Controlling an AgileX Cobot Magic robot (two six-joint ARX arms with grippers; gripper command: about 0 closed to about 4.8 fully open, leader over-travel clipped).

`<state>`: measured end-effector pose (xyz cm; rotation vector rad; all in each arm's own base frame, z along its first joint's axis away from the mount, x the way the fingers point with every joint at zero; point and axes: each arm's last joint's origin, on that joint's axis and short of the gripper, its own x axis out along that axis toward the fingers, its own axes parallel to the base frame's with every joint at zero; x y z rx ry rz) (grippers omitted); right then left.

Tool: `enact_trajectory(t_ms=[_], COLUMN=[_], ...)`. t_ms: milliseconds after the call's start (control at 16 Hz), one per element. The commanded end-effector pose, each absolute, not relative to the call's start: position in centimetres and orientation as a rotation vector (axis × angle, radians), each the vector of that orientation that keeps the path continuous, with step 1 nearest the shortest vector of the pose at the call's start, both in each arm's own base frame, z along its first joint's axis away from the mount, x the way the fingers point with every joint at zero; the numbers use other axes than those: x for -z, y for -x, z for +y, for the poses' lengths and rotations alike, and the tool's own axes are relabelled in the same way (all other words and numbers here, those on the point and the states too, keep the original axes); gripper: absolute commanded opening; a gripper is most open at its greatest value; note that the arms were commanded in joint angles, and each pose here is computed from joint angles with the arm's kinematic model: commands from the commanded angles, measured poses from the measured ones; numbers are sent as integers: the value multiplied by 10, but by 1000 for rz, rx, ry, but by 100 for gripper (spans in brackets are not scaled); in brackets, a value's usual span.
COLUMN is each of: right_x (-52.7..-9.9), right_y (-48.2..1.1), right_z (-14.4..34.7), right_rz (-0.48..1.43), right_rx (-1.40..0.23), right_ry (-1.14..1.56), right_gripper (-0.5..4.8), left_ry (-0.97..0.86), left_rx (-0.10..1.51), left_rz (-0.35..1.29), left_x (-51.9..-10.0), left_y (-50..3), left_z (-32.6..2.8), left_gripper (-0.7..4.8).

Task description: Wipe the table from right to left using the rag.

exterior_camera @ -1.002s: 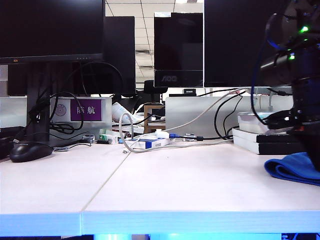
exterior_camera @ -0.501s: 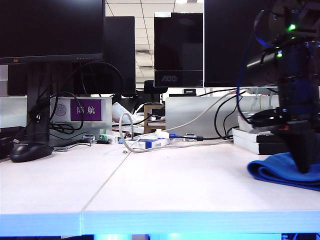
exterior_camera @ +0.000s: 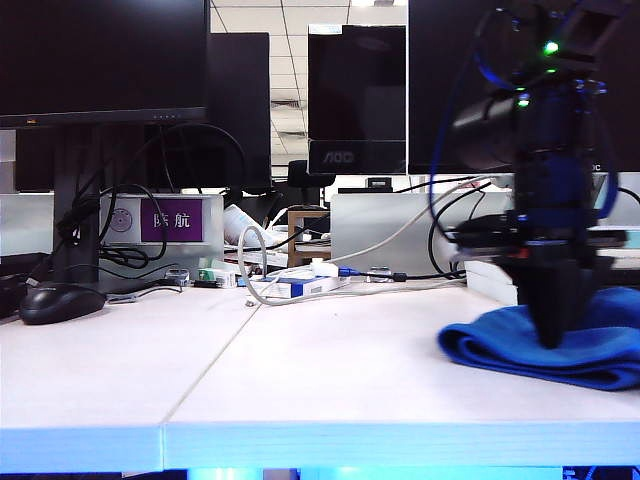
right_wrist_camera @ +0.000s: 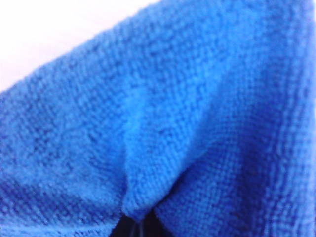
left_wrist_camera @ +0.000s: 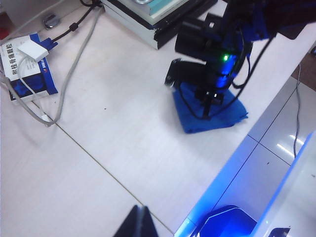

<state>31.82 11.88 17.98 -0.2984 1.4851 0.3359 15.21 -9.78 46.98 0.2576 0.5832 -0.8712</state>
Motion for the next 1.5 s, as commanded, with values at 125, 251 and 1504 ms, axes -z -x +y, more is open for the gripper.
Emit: enact_trajectory(t_ms=[125, 251, 1504], right_x=[-171, -171, -178], right_y=[-312, -309, -313], right_z=[152, 160, 292], right_rz=[1440, 1434, 1355], right_rx=[-447, -449, -673], right_ry=[274, 267, 393], right_gripper=[-5, -5, -5], left_ry=[-257, -258, -258], left_rx=[878, 879, 878], left_rz=[568, 568, 576], left_x=[-472, -472, -471], left_y=[-150, -150, -150], left_z=[-97, -97, -97], left_gripper=[-5, -5, -5])
